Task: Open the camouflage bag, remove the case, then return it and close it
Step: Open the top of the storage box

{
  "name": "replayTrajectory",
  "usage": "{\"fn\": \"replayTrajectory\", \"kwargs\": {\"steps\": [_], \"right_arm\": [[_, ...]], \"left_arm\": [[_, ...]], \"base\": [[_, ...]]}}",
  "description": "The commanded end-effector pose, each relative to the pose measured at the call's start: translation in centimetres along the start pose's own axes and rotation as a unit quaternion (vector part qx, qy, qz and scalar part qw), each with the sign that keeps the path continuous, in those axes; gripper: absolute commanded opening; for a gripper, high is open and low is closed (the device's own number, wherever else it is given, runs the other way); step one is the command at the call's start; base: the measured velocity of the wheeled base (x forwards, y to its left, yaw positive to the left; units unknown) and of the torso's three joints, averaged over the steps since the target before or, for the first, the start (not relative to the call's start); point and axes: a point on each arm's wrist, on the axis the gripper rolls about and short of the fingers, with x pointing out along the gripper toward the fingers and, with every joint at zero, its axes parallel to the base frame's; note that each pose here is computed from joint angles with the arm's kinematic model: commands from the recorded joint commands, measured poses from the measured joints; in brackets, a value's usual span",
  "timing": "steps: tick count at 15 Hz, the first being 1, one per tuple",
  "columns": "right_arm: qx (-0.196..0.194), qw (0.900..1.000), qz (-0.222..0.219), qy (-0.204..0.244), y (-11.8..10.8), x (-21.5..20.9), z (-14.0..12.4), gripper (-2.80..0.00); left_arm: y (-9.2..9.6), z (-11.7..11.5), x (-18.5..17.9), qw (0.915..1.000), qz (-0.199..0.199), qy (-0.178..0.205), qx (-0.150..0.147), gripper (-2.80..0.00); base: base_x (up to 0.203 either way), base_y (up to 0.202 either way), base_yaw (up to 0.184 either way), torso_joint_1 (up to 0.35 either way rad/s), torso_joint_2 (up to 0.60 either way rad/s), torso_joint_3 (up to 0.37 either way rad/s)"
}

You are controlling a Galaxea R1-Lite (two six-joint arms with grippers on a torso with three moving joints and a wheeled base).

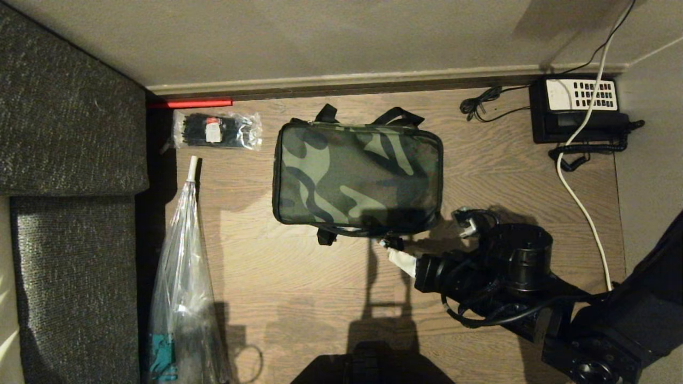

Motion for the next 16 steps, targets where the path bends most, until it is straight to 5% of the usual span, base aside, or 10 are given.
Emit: {"fn": "replayTrajectory", "kwargs": {"steps": [1,5,11,16], "right_arm": [[0.000,1.000,0.013,0.003,0.2,1.0,-1.0,0.00],[0.000,1.000,0.017,0.018,0.2,2.2,-2.3,0.00],[-0.006,0.999,0.038,-0.034,0.3,4.8,-2.0,0.00],[-0.035,0.998,0.009,-0.047,-1.5,5.8,-1.5,0.00]], "left_arm": [[0.0,0.0,0.0,1.0000,0.000,-0.001,0.000,-2.80],[0.0,0.0,0.0,1.0000,0.000,-0.001,0.000,-2.80],[0.0,0.0,0.0,1.0000,0.000,-0.001,0.000,-2.80],[0.0,0.0,0.0,1.0000,0.000,-0.001,0.000,-2.80]], "base": [[0.000,0.000,0.000,0.000,0.00,0.000],[0.000,0.000,0.000,0.000,0.00,0.000],[0.000,0.000,0.000,0.000,0.00,0.000],[0.000,0.000,0.000,0.000,0.00,0.000]]}}
